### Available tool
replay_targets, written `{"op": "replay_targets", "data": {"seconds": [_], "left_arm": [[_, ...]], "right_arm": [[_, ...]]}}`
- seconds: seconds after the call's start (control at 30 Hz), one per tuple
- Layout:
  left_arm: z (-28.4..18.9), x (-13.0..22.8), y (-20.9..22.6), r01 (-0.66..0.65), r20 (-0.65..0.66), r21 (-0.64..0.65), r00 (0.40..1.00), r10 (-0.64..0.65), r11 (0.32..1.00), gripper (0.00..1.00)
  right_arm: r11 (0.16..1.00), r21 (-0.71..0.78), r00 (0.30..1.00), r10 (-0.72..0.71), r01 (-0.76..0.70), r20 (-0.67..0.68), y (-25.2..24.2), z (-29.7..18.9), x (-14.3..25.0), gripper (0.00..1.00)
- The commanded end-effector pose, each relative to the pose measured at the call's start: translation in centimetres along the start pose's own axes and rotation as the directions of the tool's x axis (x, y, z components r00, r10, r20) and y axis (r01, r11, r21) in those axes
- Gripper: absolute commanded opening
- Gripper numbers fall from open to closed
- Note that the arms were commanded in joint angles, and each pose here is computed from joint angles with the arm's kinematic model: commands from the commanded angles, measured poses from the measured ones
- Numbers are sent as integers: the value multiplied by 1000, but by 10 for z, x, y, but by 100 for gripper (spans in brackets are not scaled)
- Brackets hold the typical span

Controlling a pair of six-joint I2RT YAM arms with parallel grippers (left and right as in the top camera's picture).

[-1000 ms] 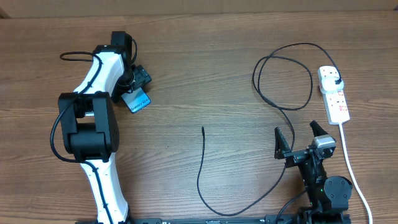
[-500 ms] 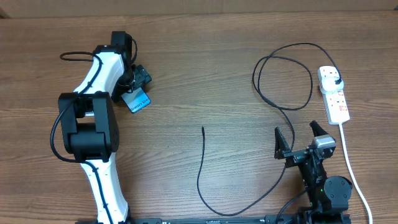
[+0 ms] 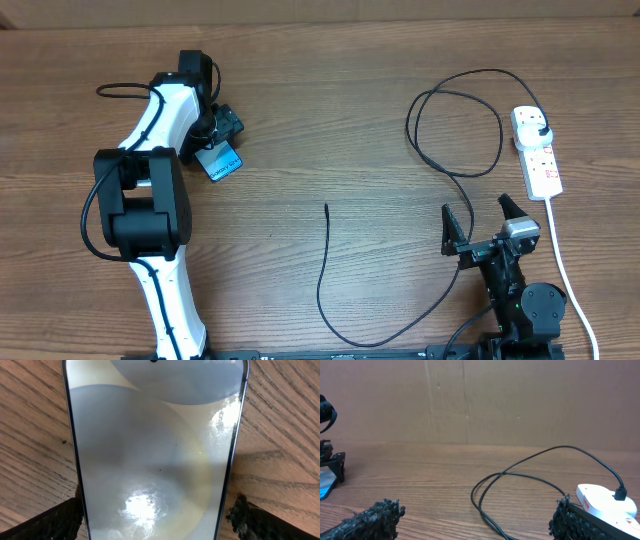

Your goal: Plug charger to phone and switch on socket

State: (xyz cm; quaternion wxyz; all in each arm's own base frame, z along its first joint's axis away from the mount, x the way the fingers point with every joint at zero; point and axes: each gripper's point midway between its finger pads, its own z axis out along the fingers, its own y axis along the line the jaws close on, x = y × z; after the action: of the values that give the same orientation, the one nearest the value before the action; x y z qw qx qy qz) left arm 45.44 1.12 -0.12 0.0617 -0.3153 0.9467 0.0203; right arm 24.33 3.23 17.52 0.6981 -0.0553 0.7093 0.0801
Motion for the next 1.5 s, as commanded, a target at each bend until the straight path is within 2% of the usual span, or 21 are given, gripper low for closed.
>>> {"op": "replay_targets", "data": {"seconds": [0.0,0.37,0.57,1.03,1.47], "left_arm": [[42,27,20,-30,-94,-94,995,21,995,100],[42,28,20,-25,-98,-93,995,15,995,99],[41,36,14,-17,-150,-38,989,11,999,100],[39,39,47,35,-221,-94,974,-55,995,100],[40,36,43,39,-213,-77,976,-55,996,100]], "right_arm": [[1000,10,1000,4,-4,4,-2,0,2,100],[1000,10,1000,4,-4,3,-2,0,2,100],[1000,10,1000,4,-4,3,-2,0,2,100],[1000,10,1000,4,-4,3,-2,0,2,100],[1000,10,1000,4,-4,3,-2,0,2,100]]}}
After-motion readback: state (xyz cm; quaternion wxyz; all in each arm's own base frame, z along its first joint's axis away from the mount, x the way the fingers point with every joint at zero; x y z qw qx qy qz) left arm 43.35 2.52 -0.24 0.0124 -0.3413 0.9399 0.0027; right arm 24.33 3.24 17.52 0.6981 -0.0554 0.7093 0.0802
